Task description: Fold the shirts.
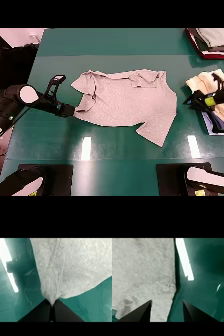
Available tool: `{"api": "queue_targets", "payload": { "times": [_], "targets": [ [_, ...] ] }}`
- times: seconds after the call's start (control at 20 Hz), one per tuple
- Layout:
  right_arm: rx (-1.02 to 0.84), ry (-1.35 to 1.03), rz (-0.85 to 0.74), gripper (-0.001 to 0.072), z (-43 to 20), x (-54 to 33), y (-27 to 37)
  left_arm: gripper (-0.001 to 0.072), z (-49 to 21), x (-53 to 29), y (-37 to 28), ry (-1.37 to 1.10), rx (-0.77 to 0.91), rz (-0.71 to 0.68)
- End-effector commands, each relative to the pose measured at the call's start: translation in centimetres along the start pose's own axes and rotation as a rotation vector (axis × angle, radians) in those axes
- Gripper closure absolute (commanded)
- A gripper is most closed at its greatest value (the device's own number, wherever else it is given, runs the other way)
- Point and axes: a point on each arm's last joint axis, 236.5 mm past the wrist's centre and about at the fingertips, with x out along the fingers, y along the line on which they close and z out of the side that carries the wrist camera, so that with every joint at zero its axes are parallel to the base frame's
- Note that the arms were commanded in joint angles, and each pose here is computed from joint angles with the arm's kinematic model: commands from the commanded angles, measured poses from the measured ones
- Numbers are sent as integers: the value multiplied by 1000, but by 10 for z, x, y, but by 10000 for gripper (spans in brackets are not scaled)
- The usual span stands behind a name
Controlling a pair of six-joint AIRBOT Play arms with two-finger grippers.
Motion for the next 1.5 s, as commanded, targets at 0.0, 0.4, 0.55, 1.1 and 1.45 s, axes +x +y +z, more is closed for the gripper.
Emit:
{"api": "queue_targets", "payload": {
  "times": [0.0,0.4,0.55,1.1,1.45],
  "targets": [
    [51,33,49,282,-10,36,-20,684,7,-1,-1,-28,-31,-4],
    [58,90,137,283,-11,65,-7,684,7,-2,-7,-27,-66,-27],
    [-1,111,133,500,-17,72,5,684,7,-2,-10,-28,-76,-41],
    [-348,-465,373,693,54,-131,179,685,173,-176,-62,-668,-69,-155],
    [-745,-1104,399,693,-34,-377,307,685,168,-474,-118,-1250,193,-109]
  ]
}}
